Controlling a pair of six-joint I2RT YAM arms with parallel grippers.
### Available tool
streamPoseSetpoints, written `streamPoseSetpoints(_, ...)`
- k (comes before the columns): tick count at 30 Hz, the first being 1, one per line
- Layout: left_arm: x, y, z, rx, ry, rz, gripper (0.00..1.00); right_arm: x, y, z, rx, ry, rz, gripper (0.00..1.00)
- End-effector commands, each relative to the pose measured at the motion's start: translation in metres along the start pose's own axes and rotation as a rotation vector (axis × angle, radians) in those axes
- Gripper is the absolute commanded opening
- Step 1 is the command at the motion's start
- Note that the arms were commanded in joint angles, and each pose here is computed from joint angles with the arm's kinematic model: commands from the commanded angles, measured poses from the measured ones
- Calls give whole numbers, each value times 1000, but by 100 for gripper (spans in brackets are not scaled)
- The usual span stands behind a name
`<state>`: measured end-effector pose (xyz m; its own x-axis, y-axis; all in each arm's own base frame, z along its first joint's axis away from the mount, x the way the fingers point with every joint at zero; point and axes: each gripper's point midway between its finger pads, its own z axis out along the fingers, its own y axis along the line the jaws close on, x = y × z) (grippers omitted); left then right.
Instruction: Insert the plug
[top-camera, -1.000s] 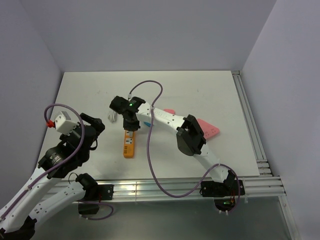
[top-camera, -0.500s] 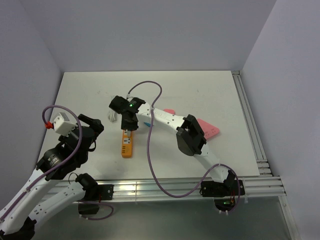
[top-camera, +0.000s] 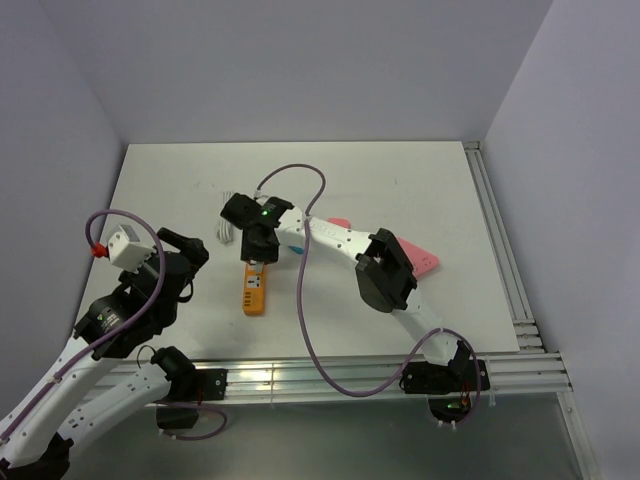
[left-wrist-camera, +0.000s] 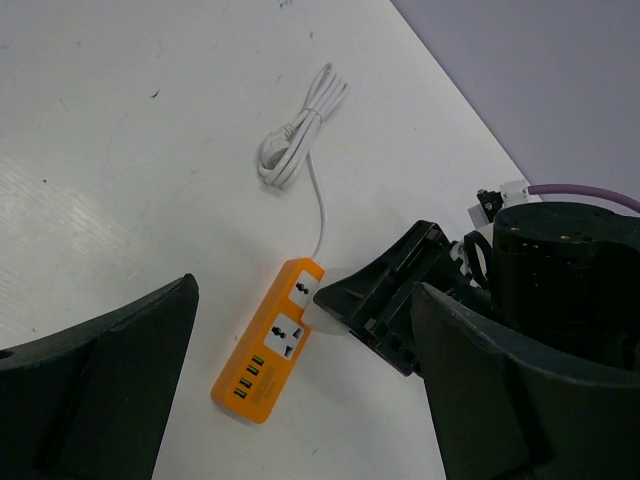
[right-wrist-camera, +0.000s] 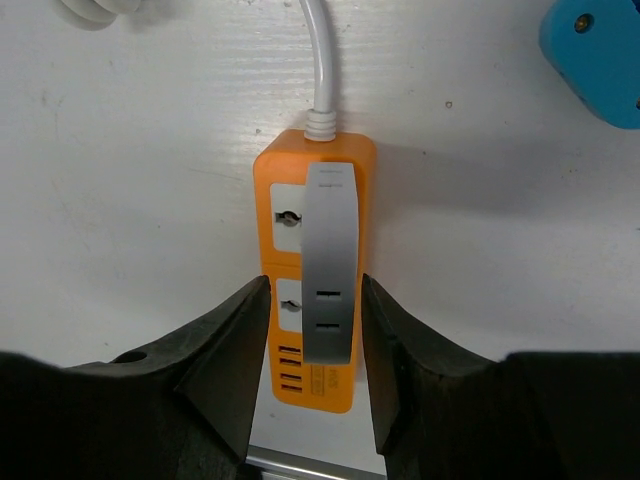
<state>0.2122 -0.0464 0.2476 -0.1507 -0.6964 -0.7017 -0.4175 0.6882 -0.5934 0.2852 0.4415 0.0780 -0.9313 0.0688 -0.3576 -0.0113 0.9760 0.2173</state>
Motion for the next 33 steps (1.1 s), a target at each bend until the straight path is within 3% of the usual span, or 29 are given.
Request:
streamPoseSetpoints(1, 5, 2, 1, -12, 14, 6, 93, -17, 17, -37, -92, -61, 16, 49)
streamPoseSetpoints(33, 4, 9, -1, -33, 12, -7, 93, -12, 46, -40, -181, -52, -3, 47)
